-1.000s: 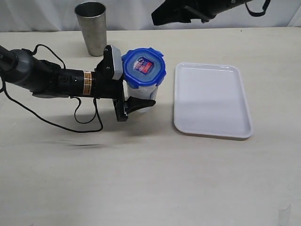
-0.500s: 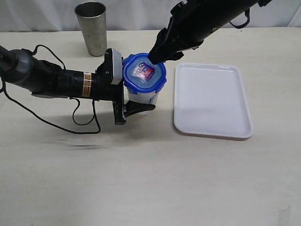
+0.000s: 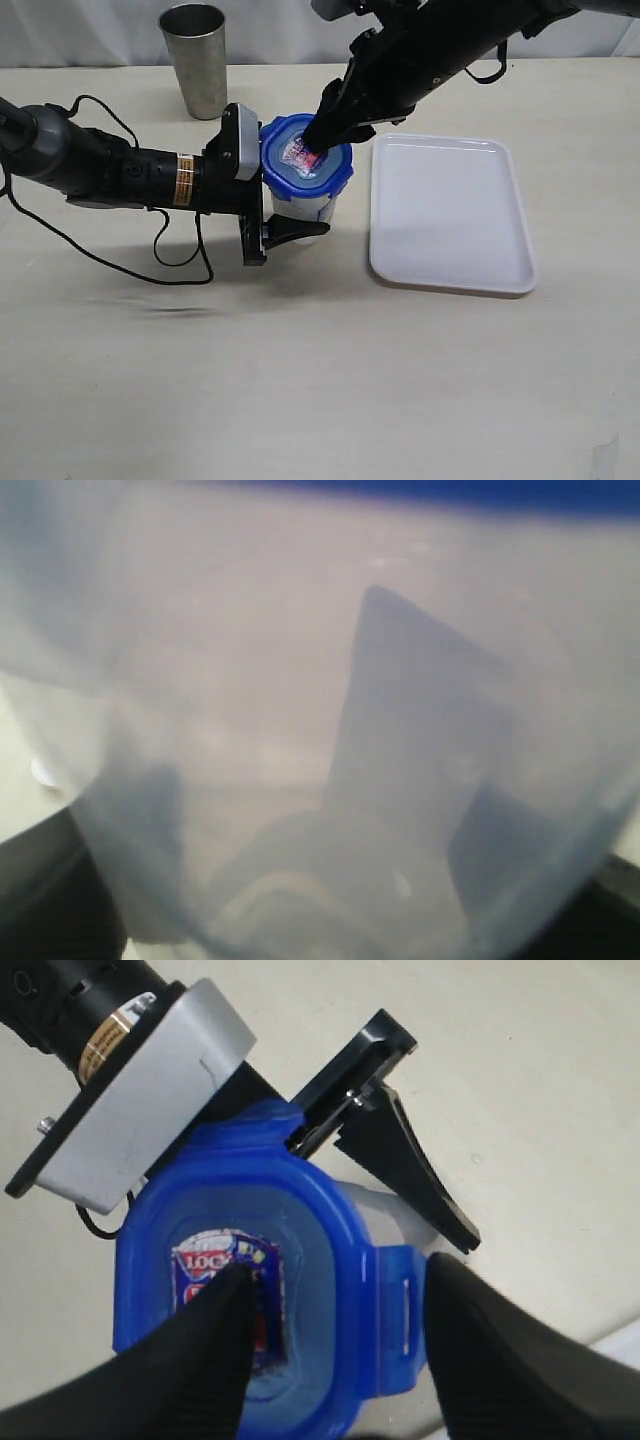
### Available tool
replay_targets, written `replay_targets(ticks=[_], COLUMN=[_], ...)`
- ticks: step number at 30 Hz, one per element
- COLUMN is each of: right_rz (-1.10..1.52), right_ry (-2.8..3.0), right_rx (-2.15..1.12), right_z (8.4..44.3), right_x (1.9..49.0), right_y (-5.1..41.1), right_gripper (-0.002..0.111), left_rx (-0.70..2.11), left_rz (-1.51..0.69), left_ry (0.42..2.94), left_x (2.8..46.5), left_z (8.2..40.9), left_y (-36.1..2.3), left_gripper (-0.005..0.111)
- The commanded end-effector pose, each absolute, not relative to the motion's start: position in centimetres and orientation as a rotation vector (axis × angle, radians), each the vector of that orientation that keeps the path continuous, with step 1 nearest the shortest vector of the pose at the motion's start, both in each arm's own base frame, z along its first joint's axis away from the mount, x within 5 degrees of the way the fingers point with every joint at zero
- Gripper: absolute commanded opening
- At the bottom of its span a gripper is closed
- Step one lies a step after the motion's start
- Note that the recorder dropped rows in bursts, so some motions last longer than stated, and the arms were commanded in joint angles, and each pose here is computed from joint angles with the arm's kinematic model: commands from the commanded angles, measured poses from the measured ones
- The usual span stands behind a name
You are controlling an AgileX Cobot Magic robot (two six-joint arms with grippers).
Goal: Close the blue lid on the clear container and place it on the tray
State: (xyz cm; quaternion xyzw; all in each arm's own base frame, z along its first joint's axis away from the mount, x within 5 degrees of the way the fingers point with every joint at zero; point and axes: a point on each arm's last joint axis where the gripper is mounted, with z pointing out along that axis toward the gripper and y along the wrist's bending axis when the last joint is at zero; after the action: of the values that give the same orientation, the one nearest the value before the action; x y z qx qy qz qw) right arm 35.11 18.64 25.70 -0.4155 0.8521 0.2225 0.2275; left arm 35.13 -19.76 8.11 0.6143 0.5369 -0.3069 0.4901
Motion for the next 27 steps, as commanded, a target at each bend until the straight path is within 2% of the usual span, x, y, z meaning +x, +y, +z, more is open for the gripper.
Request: replay_targets(ticks=[1,8,16,19,23,27], right_rz=[0.646,0.699,0.739,0.743,0.690,0.593], right_ry=[2.433,2.542,2.538,2.549,2.507,2.431], right_rx=[-1.249,-1.270,-1.275,-1.275,-1.245,-1.276], right_z=[23.4,20.2,19.7,19.3,20.7,23.4], right_x=[34.8,35.2,35.2,35.3,35.9,35.7], right_y=[18.7,18.9,19.2,19.1,18.4,17.5], right_gripper=[0.037,0.032,0.021,0.020,0.021,0.030], left_rx=[1.532,1.528,1.540,1.541,1.525,1.510], left_rz=[-0.733,-0.737,-0.740,-0.742,-0.756,-0.742], left_ry=[1.324,1.331,1.325,1.323,1.346,1.362], left_x=[34.9,34.9,34.9,34.8,34.9,35.2], left_z=[7.5,7.5,7.5,7.5,7.5,7.5], left_y=[-19.5,-19.5,-19.5,-19.5,-19.4,-18.9], left_gripper=[0.000,0.000,0.000,0.000,0.000,0.000])
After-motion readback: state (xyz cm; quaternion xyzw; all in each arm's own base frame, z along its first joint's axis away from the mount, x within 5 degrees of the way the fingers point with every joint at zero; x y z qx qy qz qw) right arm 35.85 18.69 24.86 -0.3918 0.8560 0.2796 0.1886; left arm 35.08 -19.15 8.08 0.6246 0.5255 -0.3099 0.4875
